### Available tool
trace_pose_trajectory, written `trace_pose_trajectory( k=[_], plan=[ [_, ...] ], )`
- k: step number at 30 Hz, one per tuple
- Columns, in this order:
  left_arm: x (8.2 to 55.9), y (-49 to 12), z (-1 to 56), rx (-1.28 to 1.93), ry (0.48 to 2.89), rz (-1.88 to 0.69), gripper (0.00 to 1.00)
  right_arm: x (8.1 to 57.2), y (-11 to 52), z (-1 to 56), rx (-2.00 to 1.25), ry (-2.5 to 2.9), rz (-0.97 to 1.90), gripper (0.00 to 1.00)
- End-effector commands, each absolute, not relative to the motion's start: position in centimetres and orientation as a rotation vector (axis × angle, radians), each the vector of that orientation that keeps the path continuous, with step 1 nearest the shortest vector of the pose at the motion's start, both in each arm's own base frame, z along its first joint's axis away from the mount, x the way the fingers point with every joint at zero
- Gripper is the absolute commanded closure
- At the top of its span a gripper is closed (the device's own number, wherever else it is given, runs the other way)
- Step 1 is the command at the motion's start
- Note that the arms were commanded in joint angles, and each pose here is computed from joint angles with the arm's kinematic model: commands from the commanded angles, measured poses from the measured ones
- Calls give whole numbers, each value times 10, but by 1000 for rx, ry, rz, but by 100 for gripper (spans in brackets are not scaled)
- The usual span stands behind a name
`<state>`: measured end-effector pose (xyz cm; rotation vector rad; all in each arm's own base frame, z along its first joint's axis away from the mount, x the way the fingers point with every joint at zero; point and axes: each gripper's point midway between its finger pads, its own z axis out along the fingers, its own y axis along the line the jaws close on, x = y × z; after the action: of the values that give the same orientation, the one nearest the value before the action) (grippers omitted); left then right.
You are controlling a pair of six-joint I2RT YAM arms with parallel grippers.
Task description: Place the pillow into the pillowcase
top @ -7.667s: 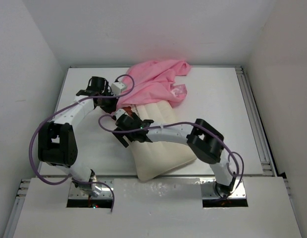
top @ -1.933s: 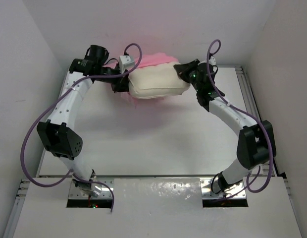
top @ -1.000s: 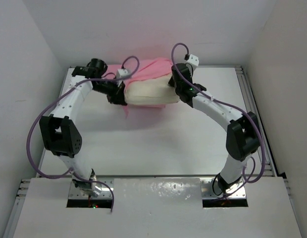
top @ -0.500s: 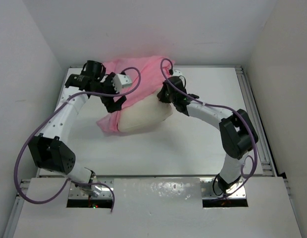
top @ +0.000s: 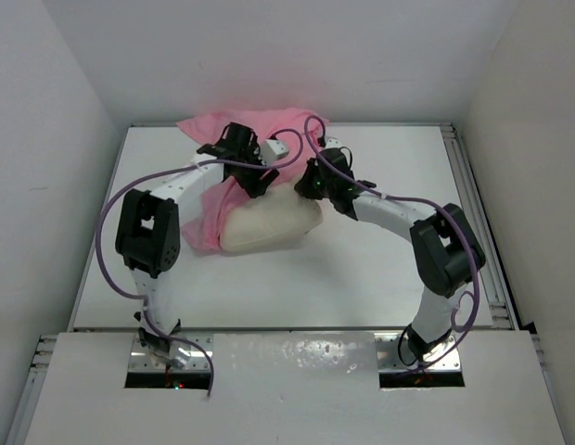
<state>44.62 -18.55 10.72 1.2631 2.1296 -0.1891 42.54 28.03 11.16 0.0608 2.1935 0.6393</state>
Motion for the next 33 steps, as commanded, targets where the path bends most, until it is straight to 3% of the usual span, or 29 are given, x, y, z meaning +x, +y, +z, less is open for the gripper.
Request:
trace_pose_trajectory(
  k=[1,2,3,4,6,9,11,14,20,26,27,28,29,32,33],
  plan=[
    [464,-213,133,1218,2037,-224,51,429,294,168,52,2052,801,100],
    [464,-219,132,1228,2039,-247,90,431,292,167,59,2057,802,98],
    [460,-223,134,1233,2047,-279,100,435,287,165,61,2071,799,90],
    [449,-232,140,1245,2051,-359,100,434,289,163,28,2112,831,62],
    [437,-242,152,1244,2035,-464,100,439,277,166,-27,2169,848,17],
    [433,-243,177,1186,2011,-479,100,423,245,145,-77,2279,784,2],
    [433,-245,190,1167,1981,-471,100,411,221,152,-78,2266,758,1],
    [432,-251,198,1151,1969,-451,100,373,208,142,-43,2281,851,1],
    [418,-265,194,1172,1985,-436,100,316,232,101,334,2211,1060,1],
    [403,-273,203,1211,1958,-457,100,329,263,91,488,2153,1154,1],
    [401,-274,207,1220,1948,-462,100,332,267,75,496,2197,1128,5],
    [398,-275,211,1225,1937,-469,100,336,270,72,492,2205,1124,10],
    [394,-278,214,1254,1918,-480,100,349,276,74,495,2190,1138,36],
    [382,-283,231,1320,1840,-489,100,381,279,111,510,2040,1225,90],
    [371,-284,240,1348,1826,-502,100,392,275,130,505,1979,1219,100]
  ],
)
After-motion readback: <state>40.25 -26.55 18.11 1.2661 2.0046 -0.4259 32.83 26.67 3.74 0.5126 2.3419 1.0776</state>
